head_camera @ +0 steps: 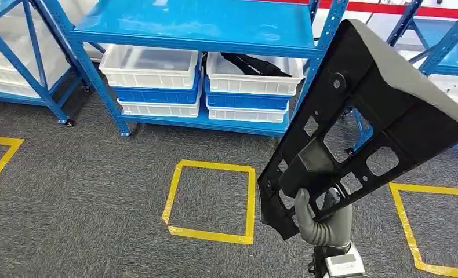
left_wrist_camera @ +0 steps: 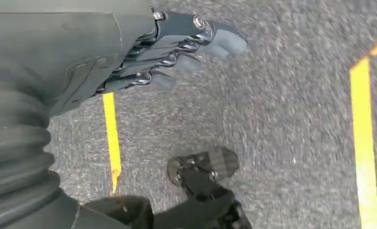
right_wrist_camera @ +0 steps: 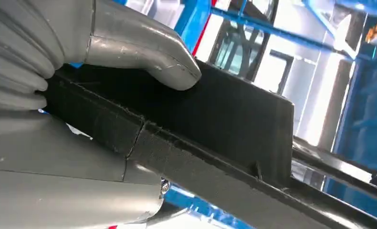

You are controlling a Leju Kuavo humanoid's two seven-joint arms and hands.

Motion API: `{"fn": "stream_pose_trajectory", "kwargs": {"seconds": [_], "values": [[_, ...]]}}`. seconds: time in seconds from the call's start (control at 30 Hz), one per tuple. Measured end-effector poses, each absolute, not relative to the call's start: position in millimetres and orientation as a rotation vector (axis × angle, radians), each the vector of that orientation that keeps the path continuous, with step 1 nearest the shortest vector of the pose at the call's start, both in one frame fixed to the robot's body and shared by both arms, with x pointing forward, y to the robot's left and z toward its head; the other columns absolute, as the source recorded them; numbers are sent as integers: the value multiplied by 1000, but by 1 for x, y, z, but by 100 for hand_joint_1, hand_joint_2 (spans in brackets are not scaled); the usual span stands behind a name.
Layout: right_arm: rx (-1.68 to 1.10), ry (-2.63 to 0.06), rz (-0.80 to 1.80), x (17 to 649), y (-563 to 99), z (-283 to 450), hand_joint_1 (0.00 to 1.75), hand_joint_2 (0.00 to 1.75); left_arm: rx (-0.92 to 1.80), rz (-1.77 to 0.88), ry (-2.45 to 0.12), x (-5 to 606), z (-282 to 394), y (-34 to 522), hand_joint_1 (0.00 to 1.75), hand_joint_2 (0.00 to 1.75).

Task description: Take the parts from the cabinet and place them on the table.

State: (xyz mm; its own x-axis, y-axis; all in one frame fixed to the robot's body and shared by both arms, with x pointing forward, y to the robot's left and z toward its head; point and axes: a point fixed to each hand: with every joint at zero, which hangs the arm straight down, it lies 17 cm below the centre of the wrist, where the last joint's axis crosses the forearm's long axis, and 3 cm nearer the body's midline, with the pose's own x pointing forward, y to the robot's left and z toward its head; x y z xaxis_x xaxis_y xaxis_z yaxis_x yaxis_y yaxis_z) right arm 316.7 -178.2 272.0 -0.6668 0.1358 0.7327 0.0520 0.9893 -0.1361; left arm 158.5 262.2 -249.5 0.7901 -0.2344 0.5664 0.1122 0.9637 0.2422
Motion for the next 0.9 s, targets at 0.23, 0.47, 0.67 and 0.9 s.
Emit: {"fn": "stream_pose_trajectory", "kwargs": {"seconds": [0.23, 0.47, 0.67, 0.9], "values": [[-136, -2291, 152, 314, -177, 267, 175, 175, 199, -195, -630, 156, -250, 262, 0, 175], [-129, -2296, 171, 313, -174, 267, 175, 175, 190, -201, -623, 151, -251, 258, 0, 175], [-115, -2298, 186, 312, -170, 267, 175, 175, 150, -202, -621, 153, -251, 253, 0, 175], [-91, -2305, 200, 312, -164, 269, 175, 175, 125, -198, -558, 143, -257, 253, 0, 175]]}}
